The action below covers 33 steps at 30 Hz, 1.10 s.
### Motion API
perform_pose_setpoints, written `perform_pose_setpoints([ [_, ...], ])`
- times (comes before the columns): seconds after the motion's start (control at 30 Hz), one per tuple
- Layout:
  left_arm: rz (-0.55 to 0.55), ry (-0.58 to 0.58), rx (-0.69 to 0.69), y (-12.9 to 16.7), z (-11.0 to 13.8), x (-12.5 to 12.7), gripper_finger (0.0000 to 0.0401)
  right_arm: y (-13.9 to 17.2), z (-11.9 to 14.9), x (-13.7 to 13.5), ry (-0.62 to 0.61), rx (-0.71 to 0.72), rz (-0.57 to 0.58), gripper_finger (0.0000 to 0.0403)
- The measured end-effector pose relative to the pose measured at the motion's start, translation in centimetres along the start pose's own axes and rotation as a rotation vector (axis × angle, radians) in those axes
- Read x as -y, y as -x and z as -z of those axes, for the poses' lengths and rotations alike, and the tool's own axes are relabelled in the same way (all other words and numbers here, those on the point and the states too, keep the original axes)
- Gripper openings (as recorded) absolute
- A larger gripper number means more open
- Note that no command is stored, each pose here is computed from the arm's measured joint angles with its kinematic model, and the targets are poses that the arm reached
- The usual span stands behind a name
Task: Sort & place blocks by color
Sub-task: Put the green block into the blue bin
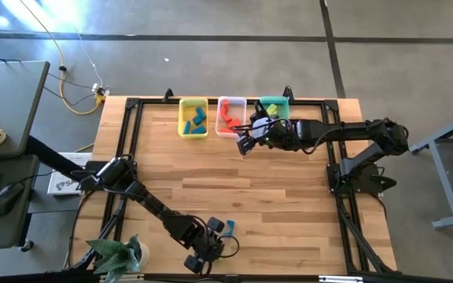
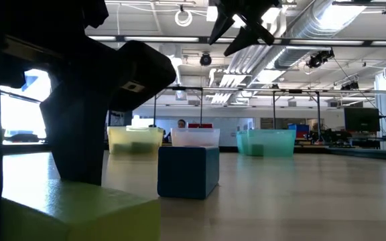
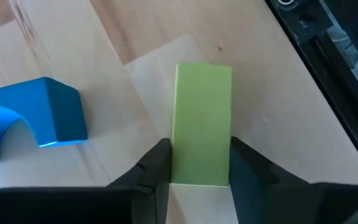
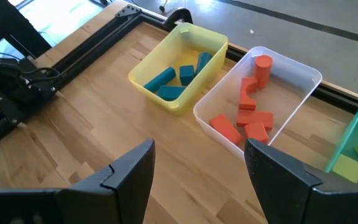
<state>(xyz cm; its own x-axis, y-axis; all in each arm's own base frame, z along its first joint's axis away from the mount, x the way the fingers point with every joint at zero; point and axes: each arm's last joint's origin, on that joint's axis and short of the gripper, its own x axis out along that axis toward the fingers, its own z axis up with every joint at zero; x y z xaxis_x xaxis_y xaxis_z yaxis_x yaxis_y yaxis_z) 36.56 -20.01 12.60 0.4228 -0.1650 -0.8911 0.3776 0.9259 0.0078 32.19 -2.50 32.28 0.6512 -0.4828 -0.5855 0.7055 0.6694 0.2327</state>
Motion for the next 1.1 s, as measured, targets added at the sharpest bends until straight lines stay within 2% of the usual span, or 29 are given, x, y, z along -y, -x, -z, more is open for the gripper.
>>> perform_pose_setpoints([
  [0.33, -0.006, 0.007, -0.021, 0.4, 0.1, -0.3, 0.0098, -0.3, -0.1, 0.8, 0.033, -0.026, 0.040, 0.0236],
  [0.63, -0.101, 0.012, 0.005, 2.4, -0.4, -1.3, 0.0098, -0.9, -0.5, 2.2, 0.023, -0.066, 0.086, 0.0236],
  [1.1, -0.238, 0.096, 0.078, 7.7, -1.4, -5.9, 0.0098, -1.8, -1.3, 3.7, 0.075, -0.227, -0.091, 0.0236],
])
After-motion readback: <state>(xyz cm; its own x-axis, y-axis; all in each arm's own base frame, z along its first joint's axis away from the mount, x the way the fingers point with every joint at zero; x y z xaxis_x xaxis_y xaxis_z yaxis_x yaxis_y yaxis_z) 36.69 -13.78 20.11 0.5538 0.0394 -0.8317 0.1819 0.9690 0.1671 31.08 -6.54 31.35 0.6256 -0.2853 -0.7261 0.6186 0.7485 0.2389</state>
